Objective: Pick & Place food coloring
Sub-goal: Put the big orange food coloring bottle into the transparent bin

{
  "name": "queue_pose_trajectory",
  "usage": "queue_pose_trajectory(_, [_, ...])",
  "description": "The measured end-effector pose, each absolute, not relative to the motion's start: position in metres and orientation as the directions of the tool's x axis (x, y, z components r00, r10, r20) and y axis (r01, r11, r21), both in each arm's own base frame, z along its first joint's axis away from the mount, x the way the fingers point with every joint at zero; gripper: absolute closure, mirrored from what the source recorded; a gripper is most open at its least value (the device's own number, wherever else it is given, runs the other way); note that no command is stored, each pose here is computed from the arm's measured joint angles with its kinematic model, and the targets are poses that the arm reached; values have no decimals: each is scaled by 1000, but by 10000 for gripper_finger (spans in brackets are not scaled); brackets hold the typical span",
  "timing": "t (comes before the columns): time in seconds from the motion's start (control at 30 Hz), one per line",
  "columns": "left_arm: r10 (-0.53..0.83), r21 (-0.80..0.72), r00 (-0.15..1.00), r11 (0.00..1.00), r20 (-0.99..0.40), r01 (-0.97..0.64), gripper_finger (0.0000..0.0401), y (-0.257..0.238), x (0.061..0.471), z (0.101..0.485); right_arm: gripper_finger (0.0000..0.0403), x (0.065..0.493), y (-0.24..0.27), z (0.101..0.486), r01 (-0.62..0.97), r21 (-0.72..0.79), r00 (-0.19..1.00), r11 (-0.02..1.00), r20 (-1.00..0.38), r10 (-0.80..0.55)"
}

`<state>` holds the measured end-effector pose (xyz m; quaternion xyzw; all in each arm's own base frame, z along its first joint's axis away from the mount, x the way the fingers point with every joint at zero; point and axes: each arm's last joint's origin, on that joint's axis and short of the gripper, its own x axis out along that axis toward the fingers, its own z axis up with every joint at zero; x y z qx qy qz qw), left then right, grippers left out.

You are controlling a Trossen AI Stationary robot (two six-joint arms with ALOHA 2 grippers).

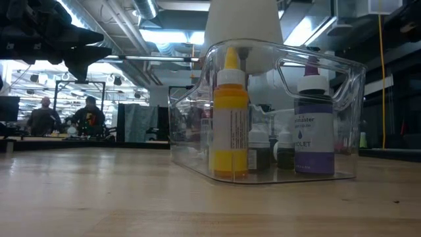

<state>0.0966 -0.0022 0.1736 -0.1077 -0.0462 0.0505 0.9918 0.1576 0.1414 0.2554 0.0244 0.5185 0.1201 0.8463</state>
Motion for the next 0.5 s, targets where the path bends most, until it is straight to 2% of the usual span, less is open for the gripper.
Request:
queue_pose_trajectory(0.13, [110,-219,990,972,82,-90,219,-2,97,174,129,153,151,253,-227,163,423,960,-872,248])
queue_pose_trajectory(0.27, [110,-218,991,972,77,-91,219,-2,97,173,95,155,157,247,-254,105,436,961,-875,211])
queue_pose_trajectory(0.5, [110,-218,991,972,82,-90,219,-2,97,174,84,168,171,227,-341,49,397,939,-898,191])
